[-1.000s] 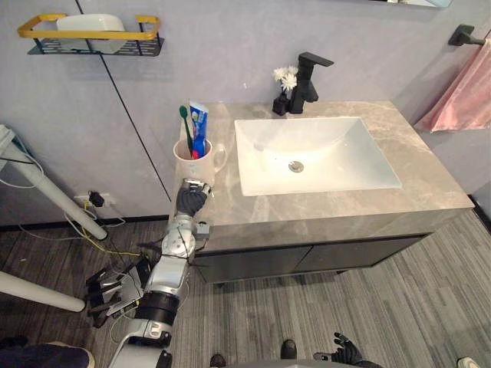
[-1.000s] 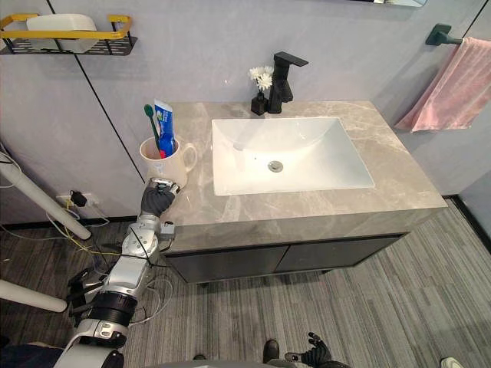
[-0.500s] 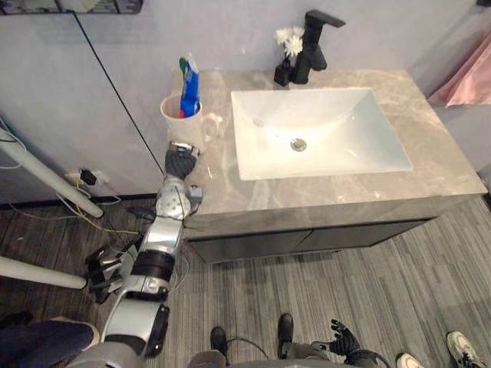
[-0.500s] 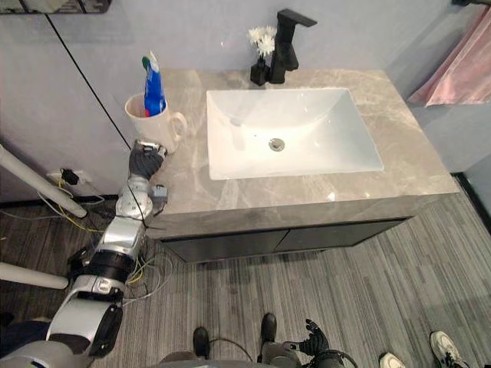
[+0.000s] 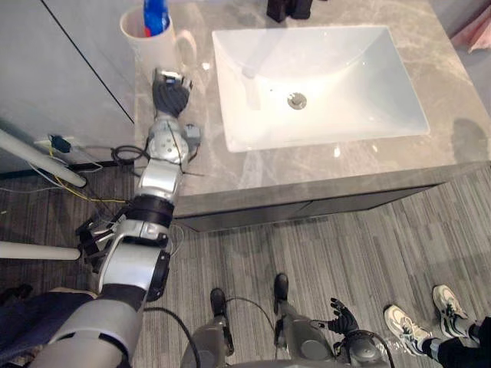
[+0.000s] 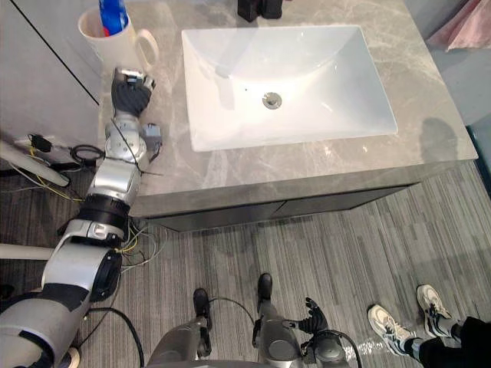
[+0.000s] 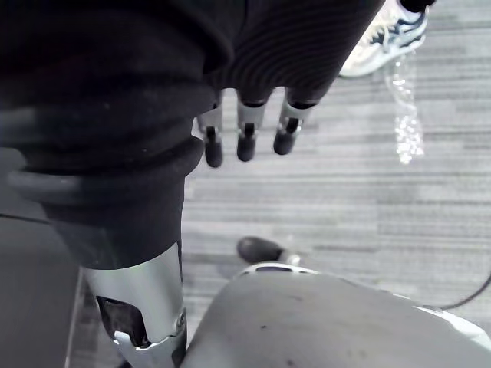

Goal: Organize washtable

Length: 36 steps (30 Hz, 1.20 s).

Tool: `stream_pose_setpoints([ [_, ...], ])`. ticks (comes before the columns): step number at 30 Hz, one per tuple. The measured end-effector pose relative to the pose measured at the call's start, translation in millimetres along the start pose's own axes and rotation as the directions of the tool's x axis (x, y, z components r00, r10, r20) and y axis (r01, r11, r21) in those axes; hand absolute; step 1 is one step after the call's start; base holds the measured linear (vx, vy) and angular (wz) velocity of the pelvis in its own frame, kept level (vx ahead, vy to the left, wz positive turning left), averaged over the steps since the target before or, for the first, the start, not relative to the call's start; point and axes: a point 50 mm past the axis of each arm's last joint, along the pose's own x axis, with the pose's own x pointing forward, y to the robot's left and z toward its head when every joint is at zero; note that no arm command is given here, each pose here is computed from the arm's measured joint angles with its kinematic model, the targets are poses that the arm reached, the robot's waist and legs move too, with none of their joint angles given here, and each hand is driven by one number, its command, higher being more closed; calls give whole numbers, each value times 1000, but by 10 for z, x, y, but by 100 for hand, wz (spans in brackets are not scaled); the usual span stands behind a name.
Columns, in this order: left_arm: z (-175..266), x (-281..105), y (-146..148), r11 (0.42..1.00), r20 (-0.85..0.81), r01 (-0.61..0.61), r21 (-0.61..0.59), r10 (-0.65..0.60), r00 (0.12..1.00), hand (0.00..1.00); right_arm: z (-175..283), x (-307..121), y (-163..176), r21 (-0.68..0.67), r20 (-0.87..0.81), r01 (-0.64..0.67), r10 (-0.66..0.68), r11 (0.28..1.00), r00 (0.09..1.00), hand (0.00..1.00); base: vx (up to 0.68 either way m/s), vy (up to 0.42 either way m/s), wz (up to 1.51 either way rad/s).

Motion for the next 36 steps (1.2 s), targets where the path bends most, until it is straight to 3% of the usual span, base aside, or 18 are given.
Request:
stream_pose_setpoints([
  [4, 234, 156, -98, 1000, 36, 22, 17, -22, 999, 100, 29, 6, 2, 13, 15, 2, -2, 1000, 1000, 0, -4, 3, -6],
  [11, 702, 405, 3, 1000, 119, -19, 16, 17, 993, 100, 222, 47, 7, 16, 93, 8, -10, 1000, 996, 0, -30, 1, -7],
  [20, 842, 186, -289, 994, 223, 78, -71, -60, 973, 100, 222, 43, -2, 17, 96, 14, -16, 1000, 995, 0, -10, -1, 3],
  [25, 517, -218, -584, 968, 203, 226, -113, -200, 959, 100, 175, 31, -34, 13, 80, 21, -22, 1000, 997, 0, -17, 4, 11],
  [30, 69, -639, -529, 946, 134, 293, -137, -275, 952, 100, 61, 12, -155, 14, 31, 50, -50, 999, 998, 0, -10, -3, 10],
  [33, -207, -927, -314, 944, 78, 286, -165, -277, 958, 100, -35, -4, -202, -1, -7, 51, -51, 999, 999, 0, 27, -25, 13],
  [36, -310, -1095, 109, 962, 72, 188, -199, -177, 982, 100, -170, -44, -221, 0, -55, 48, -48, 999, 997, 0, 30, -36, 7],
])
